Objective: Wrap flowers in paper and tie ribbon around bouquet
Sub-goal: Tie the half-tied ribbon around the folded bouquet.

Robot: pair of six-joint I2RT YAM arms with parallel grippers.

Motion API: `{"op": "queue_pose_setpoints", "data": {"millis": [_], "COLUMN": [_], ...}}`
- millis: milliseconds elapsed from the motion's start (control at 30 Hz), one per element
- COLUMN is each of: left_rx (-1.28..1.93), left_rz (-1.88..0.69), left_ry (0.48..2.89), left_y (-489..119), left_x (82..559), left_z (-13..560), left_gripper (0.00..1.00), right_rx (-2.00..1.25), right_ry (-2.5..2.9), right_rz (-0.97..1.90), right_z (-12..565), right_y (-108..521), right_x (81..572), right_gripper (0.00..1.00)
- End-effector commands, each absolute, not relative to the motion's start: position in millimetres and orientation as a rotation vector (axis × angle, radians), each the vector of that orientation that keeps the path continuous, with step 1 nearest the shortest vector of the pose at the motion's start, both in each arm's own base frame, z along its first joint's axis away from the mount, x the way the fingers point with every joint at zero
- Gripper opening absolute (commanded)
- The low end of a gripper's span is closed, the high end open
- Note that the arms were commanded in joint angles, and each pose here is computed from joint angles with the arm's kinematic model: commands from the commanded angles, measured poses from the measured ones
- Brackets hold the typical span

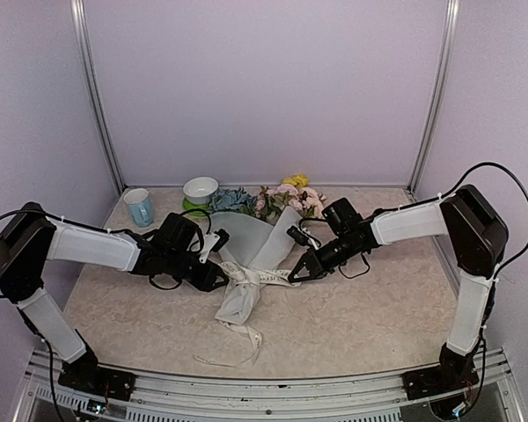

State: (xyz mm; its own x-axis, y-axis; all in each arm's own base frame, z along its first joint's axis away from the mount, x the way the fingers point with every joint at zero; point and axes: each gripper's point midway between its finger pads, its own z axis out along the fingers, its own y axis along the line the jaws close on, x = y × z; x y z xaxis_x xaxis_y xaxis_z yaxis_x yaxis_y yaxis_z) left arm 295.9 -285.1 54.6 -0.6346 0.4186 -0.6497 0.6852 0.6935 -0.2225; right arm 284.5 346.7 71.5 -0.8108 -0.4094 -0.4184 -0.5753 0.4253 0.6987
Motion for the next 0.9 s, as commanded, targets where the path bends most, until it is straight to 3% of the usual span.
{"op": "queue_pose_setpoints", "data": {"millis": [0, 67, 300, 367, 467, 533, 733, 767, 800, 867], "left_rx": [0.780, 0.784, 0.759, 0.760, 0.766, 0.781, 0.789, 0.781, 0.759, 0.724], "left_rz": [-0.617, -0.636, -0.619, -0.618, -0.642, -0.672, -0.648, -0.639, -0.622, -0.615], "left_ry": [2.348, 2.352, 2.333, 2.334, 2.343, 2.340, 2.362, 2.373, 2.383, 2.402], "left_y": [-285, -287, -278, -276, -278, -281, -274, -272, -268, -262], "left_x": [302, 300, 297, 295, 294, 291, 289, 289, 292, 292], "left_z": [81, 86, 103, 102, 102, 104, 99, 97, 96, 92], "left_gripper": [0.44, 0.50, 0.50, 0.40, 0.12, 0.01, 0.00, 0.12, 0.35, 0.55], "right_rx": [-0.895, -0.899, -0.916, -0.918, -0.918, -0.919, -0.922, -0.926, -0.926, -0.928], "right_ry": [2.471, 2.470, 2.467, 2.463, 2.462, 2.460, 2.460, 2.458, 2.457, 2.454], "right_rz": [1.368, 1.374, 1.366, 1.366, 1.368, 1.372, 1.388, 1.386, 1.385, 1.386], "right_z": [75, 75, 77, 77, 78, 79, 77, 77, 78, 78], "right_y": [353, 354, 356, 356, 357, 358, 361, 362, 362, 363], "right_x": [285, 284, 284, 285, 285, 284, 282, 282, 282, 282], "right_gripper": [0.00, 0.00, 0.00, 0.00, 0.00, 0.00, 0.00, 0.00, 0.00, 0.00]}}
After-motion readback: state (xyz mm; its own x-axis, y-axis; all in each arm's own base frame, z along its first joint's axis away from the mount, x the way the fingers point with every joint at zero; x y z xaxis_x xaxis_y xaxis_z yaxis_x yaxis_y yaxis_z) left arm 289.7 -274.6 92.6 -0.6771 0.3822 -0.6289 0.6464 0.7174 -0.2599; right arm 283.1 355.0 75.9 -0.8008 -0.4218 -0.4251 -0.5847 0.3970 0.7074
